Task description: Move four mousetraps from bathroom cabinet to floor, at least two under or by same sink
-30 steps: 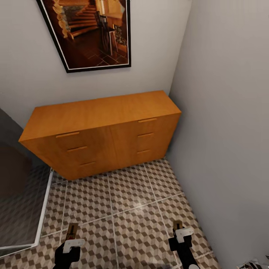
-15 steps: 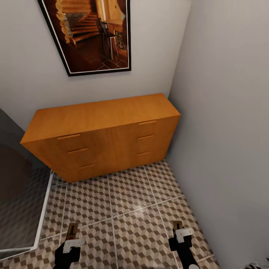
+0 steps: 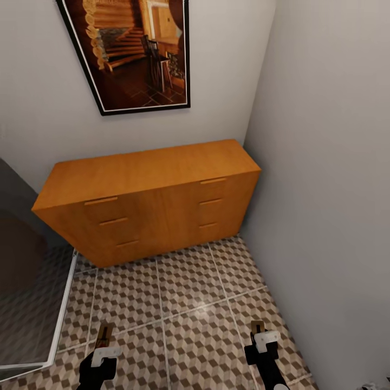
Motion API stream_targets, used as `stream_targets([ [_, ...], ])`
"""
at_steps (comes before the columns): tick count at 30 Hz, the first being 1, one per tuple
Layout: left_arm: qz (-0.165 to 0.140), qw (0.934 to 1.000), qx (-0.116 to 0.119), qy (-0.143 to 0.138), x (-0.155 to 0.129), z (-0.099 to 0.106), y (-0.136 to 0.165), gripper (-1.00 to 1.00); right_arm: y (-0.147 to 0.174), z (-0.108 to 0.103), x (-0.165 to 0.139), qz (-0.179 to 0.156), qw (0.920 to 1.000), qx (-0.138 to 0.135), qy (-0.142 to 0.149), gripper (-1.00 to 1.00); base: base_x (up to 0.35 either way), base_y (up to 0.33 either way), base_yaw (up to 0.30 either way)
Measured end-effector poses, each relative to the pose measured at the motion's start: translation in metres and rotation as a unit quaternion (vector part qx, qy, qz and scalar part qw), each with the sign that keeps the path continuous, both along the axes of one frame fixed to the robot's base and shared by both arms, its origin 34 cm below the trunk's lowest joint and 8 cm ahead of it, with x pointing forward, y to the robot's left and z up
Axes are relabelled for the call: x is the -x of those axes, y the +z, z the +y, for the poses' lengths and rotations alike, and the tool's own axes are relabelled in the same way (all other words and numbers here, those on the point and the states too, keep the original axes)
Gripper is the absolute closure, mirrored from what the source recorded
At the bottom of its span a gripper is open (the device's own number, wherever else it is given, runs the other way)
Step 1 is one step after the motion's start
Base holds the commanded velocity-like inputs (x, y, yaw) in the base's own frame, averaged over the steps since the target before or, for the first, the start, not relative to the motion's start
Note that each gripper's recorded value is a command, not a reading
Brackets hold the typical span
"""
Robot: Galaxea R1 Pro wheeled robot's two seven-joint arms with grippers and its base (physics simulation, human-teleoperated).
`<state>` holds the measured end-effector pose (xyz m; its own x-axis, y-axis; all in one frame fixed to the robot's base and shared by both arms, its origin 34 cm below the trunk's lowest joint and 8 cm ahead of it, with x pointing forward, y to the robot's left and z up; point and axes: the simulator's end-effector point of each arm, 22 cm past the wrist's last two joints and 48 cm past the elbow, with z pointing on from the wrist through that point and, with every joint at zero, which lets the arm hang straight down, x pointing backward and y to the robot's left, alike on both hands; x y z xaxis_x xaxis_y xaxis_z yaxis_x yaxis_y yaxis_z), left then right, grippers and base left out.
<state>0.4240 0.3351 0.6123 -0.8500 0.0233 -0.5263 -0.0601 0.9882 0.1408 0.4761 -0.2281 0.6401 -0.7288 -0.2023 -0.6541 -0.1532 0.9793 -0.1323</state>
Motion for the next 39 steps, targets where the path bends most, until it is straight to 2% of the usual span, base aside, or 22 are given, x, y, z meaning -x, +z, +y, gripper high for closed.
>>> stream_targets([
  [39,-0.025,0.9997,0.001,0.000,-0.019,-0.001,0.016,1.00,0.019,0.001,-0.017,-0.025,0.9997,0.000,0.001,1.00,0.000,0.000,0.000],
])
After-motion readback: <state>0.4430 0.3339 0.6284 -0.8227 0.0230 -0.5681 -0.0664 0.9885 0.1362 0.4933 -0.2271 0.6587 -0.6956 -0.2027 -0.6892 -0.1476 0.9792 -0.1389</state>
